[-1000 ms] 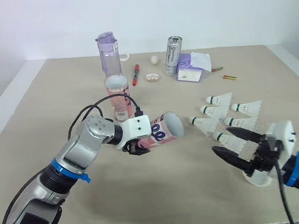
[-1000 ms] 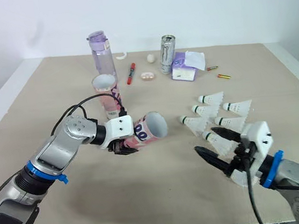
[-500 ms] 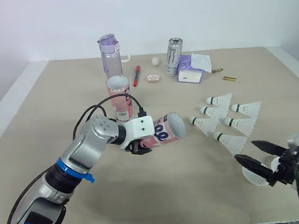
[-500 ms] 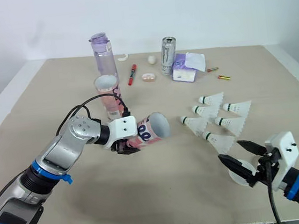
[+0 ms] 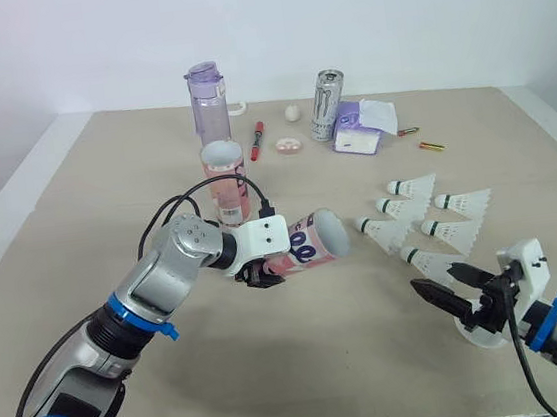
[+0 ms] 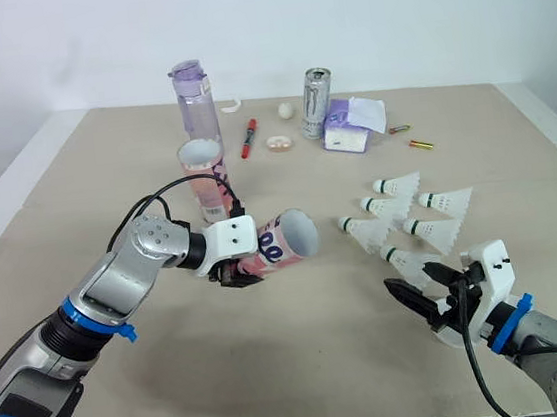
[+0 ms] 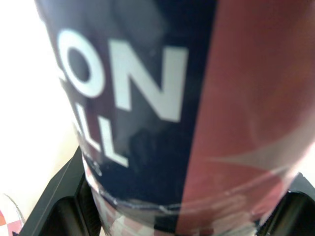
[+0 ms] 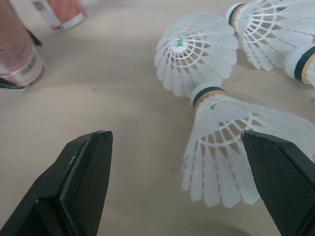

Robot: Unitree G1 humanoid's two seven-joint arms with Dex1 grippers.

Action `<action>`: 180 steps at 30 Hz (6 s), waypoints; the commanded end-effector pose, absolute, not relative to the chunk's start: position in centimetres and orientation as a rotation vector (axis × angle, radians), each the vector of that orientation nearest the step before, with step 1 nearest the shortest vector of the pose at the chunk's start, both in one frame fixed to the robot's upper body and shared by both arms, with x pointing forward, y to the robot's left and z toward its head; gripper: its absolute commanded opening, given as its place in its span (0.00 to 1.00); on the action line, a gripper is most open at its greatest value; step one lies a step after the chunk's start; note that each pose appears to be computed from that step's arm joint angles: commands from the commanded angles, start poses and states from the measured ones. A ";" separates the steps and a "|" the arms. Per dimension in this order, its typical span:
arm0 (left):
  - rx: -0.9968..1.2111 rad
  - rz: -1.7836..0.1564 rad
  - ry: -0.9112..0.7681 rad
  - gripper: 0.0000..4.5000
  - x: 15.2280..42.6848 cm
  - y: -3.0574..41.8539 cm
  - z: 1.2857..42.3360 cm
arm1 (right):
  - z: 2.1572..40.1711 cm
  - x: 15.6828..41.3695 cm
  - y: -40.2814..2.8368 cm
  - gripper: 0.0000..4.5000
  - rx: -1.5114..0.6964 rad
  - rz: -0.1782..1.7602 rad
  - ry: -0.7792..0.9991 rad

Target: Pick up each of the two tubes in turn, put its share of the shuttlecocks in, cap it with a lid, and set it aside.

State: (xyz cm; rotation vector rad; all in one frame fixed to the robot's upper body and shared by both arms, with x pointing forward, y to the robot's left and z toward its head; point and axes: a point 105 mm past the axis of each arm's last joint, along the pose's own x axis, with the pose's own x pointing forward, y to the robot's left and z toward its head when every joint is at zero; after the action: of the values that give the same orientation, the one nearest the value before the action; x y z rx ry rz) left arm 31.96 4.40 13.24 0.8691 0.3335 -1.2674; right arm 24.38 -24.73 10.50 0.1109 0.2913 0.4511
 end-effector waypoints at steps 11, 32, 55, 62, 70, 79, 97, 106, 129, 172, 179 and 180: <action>0.873 -1.267 0.326 0.70 31.8 4.2 12.8 | 10.9 25.3 -24.2 0.91 0.046 0.299 0.294; 0.871 -1.250 0.324 0.70 32.4 4.4 12.7 | 12.1 25.8 -24.7 0.01 -0.012 0.278 0.262; 0.794 -1.281 0.335 0.70 33.2 3.8 13.3 | 25.0 25.6 -12.5 0.01 -0.876 1.072 -0.172; 0.791 -1.267 0.341 0.70 33.1 4.1 13.3 | 24.0 26.7 -11.8 0.01 -0.964 1.120 -0.171; 0.785 -1.254 0.347 0.70 33.2 4.3 13.2 | 24.0 26.6 -11.3 0.16 -0.982 1.173 -0.172; 0.789 -1.256 0.348 0.70 33.2 4.2 13.0 | 27.0 26.0 -13.3 0.94 -0.529 1.068 -0.206; 0.807 -1.262 0.347 0.70 33.3 4.1 12.8 | 15.7 26.9 -19.7 0.98 -0.079 0.271 0.059; 0.803 -1.259 0.352 0.70 33.1 4.1 12.6 | 13.4 28.2 -19.8 0.98 -0.025 0.306 0.118; 0.801 -1.215 0.360 0.70 33.3 4.9 12.5 | 12.0 31.6 -18.7 0.76 -0.017 0.286 0.153; 0.803 -1.236 0.355 0.70 33.5 4.4 12.3 | 23.8 26.1 -13.1 0.01 -0.966 1.142 -0.358; 0.801 -1.221 0.359 0.70 33.4 4.8 12.3 | 23.1 26.7 -12.4 0.01 -1.022 1.177 -0.352; 0.800 -1.221 0.359 0.70 33.4 4.8 12.3 | 23.1 26.7 -12.3 0.01 -1.031 1.185 -0.354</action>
State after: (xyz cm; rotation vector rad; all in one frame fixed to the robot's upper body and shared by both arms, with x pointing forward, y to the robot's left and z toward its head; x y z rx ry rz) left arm 33.33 4.23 13.15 0.7951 0.3208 -1.2466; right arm 26.92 -12.60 22.11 -0.9903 -0.3025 1.1874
